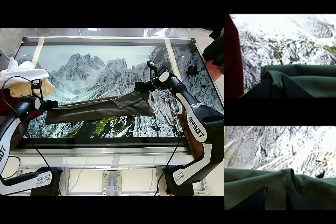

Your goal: Fold the shirts.

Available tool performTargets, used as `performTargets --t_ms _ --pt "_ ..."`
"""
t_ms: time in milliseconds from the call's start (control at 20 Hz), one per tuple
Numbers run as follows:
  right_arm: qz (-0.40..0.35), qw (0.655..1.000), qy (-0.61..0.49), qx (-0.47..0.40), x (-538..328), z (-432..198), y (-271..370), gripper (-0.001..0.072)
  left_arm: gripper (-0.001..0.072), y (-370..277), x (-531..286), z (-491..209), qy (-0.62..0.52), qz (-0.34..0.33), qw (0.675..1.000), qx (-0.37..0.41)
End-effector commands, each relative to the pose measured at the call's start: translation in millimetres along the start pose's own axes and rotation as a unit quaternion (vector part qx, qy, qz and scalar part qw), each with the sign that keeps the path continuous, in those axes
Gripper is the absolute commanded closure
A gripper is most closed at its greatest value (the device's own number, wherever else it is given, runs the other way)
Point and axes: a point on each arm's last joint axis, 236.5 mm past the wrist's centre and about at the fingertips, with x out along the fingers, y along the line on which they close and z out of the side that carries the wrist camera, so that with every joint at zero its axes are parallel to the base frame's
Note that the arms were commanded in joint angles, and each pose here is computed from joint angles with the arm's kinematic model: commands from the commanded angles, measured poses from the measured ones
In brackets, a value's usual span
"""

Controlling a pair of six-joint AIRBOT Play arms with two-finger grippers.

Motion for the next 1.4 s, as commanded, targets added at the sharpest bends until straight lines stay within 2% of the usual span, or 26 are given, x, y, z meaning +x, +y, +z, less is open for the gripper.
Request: performTargets --t_ms 0,50,100,200,250,400,500,650,700,750,900,1050,1200,1350 --pt "-0.019 0.998 0.041 -0.032 -38.8 -3.9 -7.6 0.0434 0.0541 1.9 -26.7 29.2 -0.049 -0.004 0.999 -0.018" --pt "-0.034 0.998 0.048 -0.036 -59.0 -3.5 -18.4 0.0434 0.0345 2.9 -39.6 42.4 -0.072 -0.006 0.997 -0.020" --pt "-0.044 0.997 0.049 -0.032 -76.9 -4.2 -29.1 0.0430 -0.0012 2.5 -53.7 56.8 -0.101 -0.009 0.995 -0.024" --pt "-0.050 0.997 0.053 -0.002 -108.3 -9.1 -49.9 0.0296 -0.0011 3.5 -77.2 74.6 -0.137 -0.014 0.990 -0.030" --pt "-0.048 0.997 0.060 0.024 -118.1 -14.5 -61.2 0.0292 -0.0011 4.2 -85.1 78.8 -0.148 -0.015 0.988 -0.031" --pt "-0.012 0.987 0.096 0.129 -129.8 -38.3 -94.2 0.0180 -0.0011 -7.2 -100.5 87.3 -0.171 -0.028 0.985 -0.025" --pt "0.052 0.973 0.115 0.191 -125.7 -48.9 -102.2 0.0180 -0.0011 -38.6 -110.3 100.9 -0.205 -0.055 0.977 0.003" --pt "0.167 0.952 0.108 0.232 -108.9 -44.2 -100.7 0.0171 -0.0009 -107.2 -134.2 124.1 -0.260 -0.114 0.957 0.053" --pt "0.179 0.947 0.114 0.240 -98.6 -47.3 -102.8 0.0070 -0.0008 -128.3 -135.6 126.5 -0.255 -0.127 0.956 0.068" --pt "0.183 0.945 0.123 0.243 -87.2 -52.7 -107.2 0.0016 -0.0008 -146.2 -134.3 128.2 -0.244 -0.135 0.957 0.081" --pt "0.190 0.942 0.145 0.235 -53.1 -66.6 -110.6 0.0020 -0.0004 -191.9 -127.8 131.9 -0.200 -0.144 0.961 0.122" --pt "0.185 0.945 0.147 0.225 -29.8 -69.0 -107.4 0.0021 0.0000 -223.6 -107.4 108.7 -0.116 -0.128 0.966 0.195" --pt "0.183 0.946 0.156 0.216 -13.0 -71.8 -96.4 0.0021 0.0004 -249.1 -91.7 73.8 -0.063 -0.124 0.955 0.261" --pt "0.186 0.946 0.175 0.200 -0.4 -77.8 -78.3 0.0022 0.0006 -271.8 -91.0 55.3 -0.052 -0.134 0.946 0.290"
